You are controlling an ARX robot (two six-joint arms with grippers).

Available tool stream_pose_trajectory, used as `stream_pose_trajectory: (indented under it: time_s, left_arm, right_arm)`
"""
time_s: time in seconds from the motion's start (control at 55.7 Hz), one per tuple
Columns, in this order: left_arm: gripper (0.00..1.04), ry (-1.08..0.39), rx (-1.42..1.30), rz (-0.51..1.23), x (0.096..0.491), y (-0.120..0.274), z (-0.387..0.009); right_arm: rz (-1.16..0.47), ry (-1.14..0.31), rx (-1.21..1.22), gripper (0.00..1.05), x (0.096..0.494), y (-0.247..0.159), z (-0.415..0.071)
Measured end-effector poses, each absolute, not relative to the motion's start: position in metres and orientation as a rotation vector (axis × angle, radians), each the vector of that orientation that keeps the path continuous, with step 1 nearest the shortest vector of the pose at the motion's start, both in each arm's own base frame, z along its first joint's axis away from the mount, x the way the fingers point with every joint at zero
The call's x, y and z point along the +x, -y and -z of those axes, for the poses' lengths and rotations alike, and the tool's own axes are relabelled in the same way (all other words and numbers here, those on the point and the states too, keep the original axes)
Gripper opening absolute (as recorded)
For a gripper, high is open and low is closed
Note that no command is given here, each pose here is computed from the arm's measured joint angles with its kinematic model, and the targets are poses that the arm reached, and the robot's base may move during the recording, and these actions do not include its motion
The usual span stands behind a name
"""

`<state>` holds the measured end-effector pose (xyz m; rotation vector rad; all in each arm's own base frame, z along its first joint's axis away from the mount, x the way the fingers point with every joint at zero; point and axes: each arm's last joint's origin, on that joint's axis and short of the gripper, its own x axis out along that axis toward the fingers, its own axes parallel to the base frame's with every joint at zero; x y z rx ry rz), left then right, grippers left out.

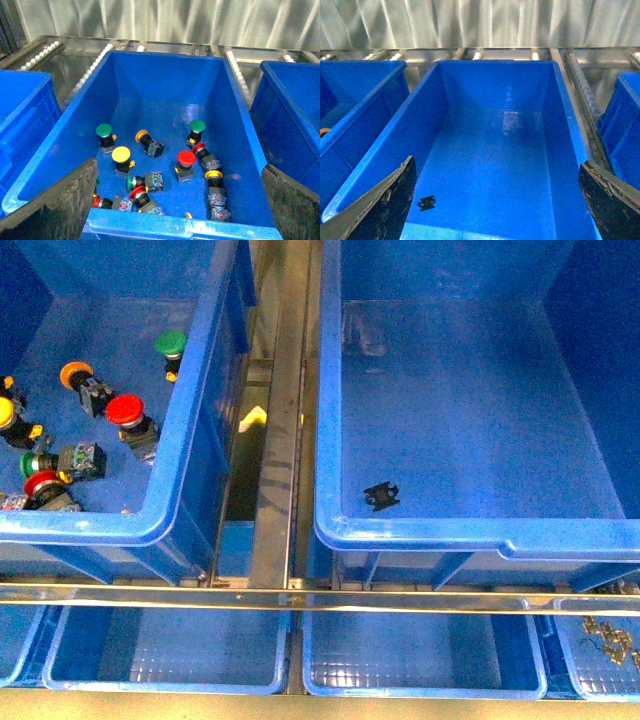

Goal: Pick red and yellow buttons and place in box

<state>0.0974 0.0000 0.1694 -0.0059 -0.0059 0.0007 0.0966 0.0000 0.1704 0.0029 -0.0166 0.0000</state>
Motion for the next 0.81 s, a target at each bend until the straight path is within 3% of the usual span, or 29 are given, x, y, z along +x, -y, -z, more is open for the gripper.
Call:
stream_pose_trajectory:
  time_s: [0.808]
  left_arm:
    - [0.97,0.006,-0.006,-0.001,0.0974,0.0,-0.1694]
  right_arm:
    - [0.0,0.017,0.003,0.98,0.0966,0.0,-0.1704]
